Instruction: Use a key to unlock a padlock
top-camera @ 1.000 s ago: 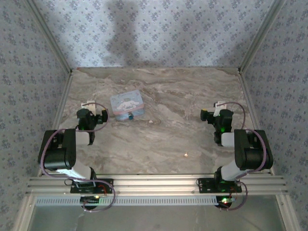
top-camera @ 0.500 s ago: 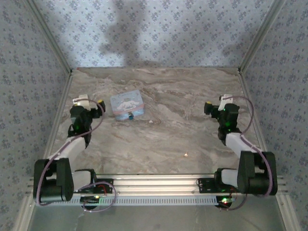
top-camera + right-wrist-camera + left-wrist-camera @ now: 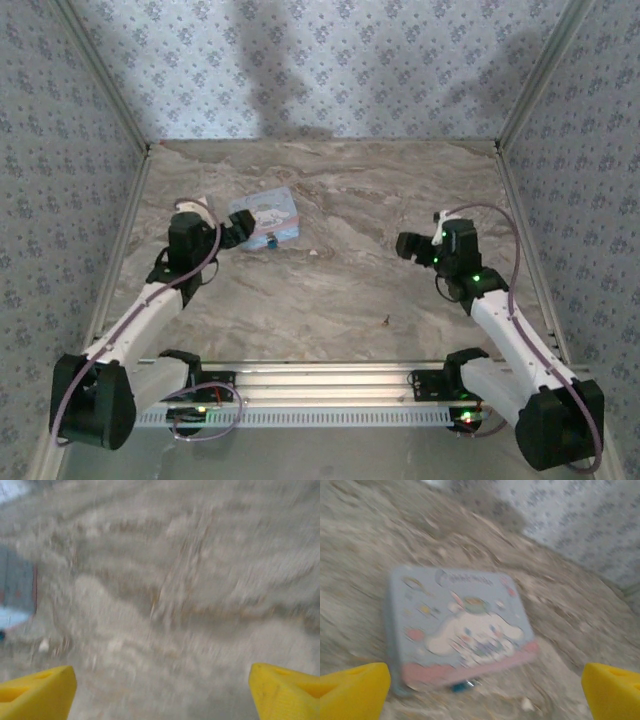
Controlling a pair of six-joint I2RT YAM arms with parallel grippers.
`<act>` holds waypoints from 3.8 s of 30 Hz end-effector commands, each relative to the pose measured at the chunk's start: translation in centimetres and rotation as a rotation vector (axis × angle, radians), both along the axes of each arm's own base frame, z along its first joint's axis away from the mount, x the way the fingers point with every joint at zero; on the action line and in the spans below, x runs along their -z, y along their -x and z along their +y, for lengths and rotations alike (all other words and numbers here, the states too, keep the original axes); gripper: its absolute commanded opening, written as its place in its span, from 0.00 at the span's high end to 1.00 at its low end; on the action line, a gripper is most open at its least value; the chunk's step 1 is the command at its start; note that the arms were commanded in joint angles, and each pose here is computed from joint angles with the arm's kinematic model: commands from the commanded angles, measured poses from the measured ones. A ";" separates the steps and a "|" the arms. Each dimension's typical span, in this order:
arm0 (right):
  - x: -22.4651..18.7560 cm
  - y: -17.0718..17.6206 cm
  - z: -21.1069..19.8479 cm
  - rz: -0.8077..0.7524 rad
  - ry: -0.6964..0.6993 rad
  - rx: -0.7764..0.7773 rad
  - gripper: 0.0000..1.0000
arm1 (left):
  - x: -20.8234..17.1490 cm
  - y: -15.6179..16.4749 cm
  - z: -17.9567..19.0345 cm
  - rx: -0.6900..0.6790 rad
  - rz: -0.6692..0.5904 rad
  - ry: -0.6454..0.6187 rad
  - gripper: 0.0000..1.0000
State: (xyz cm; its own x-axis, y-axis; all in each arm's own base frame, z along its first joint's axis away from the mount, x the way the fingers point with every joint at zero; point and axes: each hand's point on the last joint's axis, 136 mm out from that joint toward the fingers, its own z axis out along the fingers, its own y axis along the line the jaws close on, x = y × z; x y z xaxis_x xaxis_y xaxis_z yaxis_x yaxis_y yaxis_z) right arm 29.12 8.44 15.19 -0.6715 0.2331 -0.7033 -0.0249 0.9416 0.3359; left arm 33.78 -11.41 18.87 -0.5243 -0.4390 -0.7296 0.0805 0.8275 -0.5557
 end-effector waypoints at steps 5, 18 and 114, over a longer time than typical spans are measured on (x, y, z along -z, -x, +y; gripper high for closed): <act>6.4 9.8 3.1 0.450 -0.037 -0.009 0.19 | 0.7 2.8 -5.8 0.094 0.037 0.047 0.02; 11.0 13.0 5.6 0.652 0.075 0.061 0.35 | 1.3 2.3 -13.1 0.251 0.012 0.041 0.02; -7.1 4.1 15.9 -0.749 0.428 -0.702 1.00 | -8.1 6.8 -22.6 0.726 -0.019 0.323 0.24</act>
State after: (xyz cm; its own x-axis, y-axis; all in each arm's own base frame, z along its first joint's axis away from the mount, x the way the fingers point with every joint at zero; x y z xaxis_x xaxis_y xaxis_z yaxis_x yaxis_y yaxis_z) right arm 25.23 23.82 21.11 -0.0499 -0.3538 -0.9340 -0.6543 0.7181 -0.2371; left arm 27.34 -32.88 24.59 -0.7756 -0.1923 -0.6012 0.4846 0.4288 -0.7624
